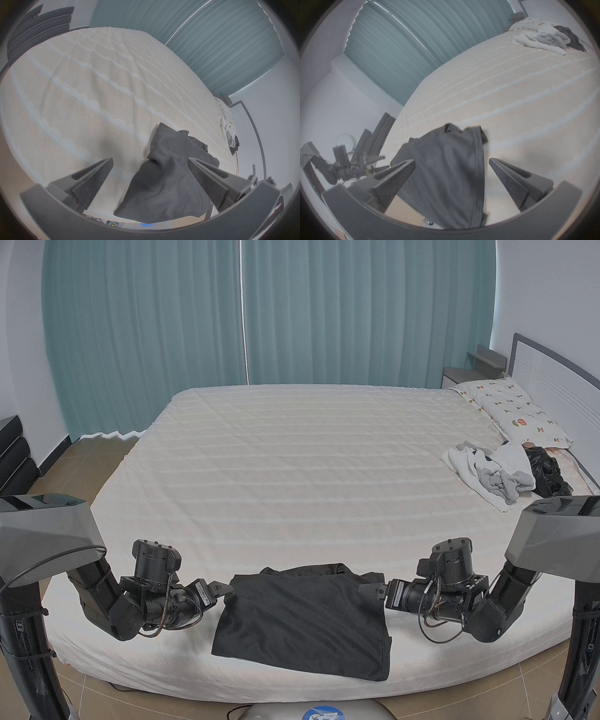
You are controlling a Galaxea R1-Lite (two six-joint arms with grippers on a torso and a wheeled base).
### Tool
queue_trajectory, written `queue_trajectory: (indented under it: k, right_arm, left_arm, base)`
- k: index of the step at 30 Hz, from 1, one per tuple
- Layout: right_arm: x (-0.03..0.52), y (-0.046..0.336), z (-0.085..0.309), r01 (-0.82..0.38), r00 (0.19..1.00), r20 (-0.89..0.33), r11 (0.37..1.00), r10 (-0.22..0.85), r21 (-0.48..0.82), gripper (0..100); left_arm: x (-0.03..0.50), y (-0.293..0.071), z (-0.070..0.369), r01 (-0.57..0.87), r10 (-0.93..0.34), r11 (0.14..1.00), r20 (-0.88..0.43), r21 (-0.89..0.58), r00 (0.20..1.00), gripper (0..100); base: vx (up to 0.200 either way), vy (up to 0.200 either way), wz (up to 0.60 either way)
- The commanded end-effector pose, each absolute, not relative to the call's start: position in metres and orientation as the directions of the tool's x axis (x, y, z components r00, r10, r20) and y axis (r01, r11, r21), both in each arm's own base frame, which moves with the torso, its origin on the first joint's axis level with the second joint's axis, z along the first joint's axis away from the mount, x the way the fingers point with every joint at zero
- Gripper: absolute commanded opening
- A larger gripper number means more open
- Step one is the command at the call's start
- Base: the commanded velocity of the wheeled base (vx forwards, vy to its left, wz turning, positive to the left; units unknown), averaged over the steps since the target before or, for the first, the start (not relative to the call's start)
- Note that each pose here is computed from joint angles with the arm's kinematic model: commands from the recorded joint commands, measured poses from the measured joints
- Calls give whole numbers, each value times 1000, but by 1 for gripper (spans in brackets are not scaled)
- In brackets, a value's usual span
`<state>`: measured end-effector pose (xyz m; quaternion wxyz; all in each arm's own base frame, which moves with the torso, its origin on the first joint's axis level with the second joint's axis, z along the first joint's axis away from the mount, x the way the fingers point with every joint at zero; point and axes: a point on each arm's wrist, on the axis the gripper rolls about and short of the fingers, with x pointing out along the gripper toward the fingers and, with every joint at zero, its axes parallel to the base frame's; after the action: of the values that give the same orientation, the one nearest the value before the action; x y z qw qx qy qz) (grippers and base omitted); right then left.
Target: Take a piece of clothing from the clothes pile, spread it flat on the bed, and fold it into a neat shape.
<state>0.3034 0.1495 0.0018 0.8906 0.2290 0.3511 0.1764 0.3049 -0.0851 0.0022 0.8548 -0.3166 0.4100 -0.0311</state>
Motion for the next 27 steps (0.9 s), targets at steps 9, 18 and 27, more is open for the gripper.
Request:
queue_trajectory:
  k: [9,18,27]
  right_arm:
    - [374,170,-37,-66,709,-578,854,404,515,100]
    - [388,173,-40,-35,723,-574,850,385,526,0]
    - [393,163,-30,41,767,-545,822,338,568,0]
  left_arm:
    - [304,-87,-2,-210,-314,800,-691,-561,651,100]
    - [304,-87,-2,-208,-315,801,-690,-562,651,100]
    - [304,-89,-2,-205,-317,802,-690,-561,650,100]
  base:
    - [0,0,0]
    - [0,0,0]
    - [0,0,0]
